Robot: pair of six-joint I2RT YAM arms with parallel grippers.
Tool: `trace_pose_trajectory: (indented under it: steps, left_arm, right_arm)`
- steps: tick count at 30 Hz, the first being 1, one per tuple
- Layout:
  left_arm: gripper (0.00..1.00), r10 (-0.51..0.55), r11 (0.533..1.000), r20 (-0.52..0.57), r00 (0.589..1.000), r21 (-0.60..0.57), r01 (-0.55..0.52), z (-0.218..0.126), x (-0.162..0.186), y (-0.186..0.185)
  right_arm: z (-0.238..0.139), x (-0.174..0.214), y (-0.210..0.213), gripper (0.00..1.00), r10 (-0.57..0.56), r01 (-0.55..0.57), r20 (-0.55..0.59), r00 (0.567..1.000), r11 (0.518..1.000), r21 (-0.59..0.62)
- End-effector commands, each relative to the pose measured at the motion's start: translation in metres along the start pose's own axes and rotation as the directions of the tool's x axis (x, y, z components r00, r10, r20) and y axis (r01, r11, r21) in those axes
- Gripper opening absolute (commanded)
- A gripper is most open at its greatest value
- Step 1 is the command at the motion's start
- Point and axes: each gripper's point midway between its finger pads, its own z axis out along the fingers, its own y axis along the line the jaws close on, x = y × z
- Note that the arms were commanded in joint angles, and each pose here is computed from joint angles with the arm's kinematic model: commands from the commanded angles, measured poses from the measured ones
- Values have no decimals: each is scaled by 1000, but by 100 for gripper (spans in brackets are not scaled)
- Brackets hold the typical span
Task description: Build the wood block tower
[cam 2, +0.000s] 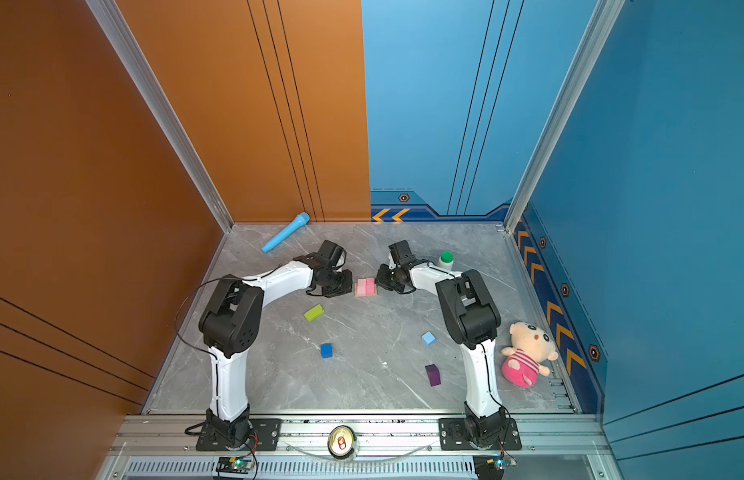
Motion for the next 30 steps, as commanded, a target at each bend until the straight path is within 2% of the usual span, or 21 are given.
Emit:
trace_pose_trajectory:
  steps: [1,30]
  left_arm:
    - [0,-5,1000,8,1000,-10,5,-11,1,0]
    - [0,0,1000,7,1000,-1,0,-10,0,-3]
  right_arm:
    - [-3,-7,0,0,-11,11,11,1000,1000,14]
    - [-12,-20,12,0,-18,18,59,998,1000,-10]
